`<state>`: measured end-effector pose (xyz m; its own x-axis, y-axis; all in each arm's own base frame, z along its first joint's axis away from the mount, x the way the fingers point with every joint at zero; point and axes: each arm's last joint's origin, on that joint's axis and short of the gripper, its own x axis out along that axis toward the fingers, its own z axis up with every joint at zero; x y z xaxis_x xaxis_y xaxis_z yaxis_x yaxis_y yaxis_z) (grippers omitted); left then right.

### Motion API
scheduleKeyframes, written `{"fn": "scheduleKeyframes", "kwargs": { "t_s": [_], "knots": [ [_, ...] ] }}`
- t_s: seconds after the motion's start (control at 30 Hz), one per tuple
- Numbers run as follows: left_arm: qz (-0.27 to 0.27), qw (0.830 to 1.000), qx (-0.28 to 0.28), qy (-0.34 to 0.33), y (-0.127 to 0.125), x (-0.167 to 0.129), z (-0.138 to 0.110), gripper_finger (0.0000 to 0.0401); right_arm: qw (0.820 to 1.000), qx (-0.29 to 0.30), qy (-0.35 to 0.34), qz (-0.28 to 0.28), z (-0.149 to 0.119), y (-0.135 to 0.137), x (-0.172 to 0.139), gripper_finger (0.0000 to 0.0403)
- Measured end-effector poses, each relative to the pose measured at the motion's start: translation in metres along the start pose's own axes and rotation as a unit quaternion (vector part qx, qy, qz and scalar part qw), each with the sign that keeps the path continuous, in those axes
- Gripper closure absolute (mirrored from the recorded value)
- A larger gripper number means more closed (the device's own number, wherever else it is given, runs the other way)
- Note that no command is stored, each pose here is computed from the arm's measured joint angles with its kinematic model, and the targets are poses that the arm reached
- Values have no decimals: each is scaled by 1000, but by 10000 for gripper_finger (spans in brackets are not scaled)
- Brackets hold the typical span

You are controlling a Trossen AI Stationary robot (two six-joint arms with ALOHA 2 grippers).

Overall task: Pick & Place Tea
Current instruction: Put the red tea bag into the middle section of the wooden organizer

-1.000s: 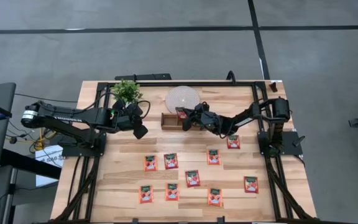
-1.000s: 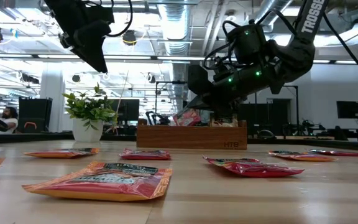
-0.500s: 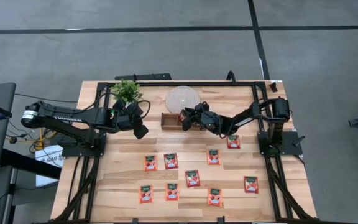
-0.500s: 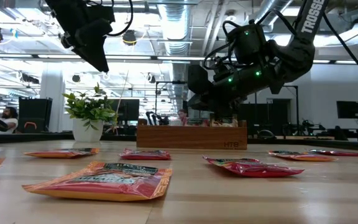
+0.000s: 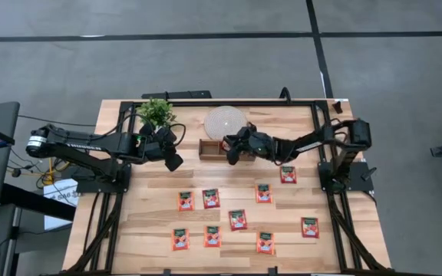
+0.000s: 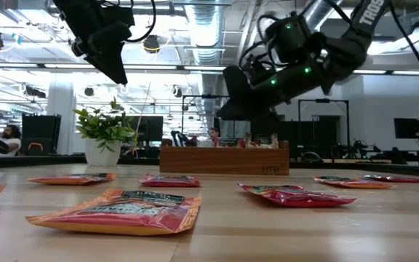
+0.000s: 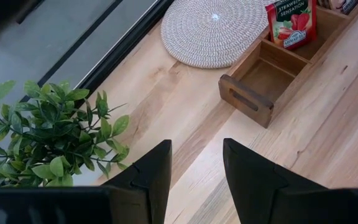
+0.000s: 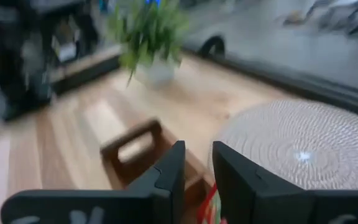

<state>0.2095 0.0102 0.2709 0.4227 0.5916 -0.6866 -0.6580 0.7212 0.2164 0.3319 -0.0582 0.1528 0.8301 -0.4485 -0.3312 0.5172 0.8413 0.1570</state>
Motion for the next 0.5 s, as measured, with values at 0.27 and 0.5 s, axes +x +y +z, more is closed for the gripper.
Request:
{"fn": "scheduleKeyframes", "kwargs": {
  "t_s": [0.27, 0.5],
  "knots": [
    [-2, 1000, -4, -4, 0, 0, 1, 264, 978, -108, 167, 58, 61, -9, 12, 374],
    [-4, 1000, -8, -6, -1, 0, 1, 264, 950, -139, 265, 93, 92, -30, 19, 397]
  ]
}}
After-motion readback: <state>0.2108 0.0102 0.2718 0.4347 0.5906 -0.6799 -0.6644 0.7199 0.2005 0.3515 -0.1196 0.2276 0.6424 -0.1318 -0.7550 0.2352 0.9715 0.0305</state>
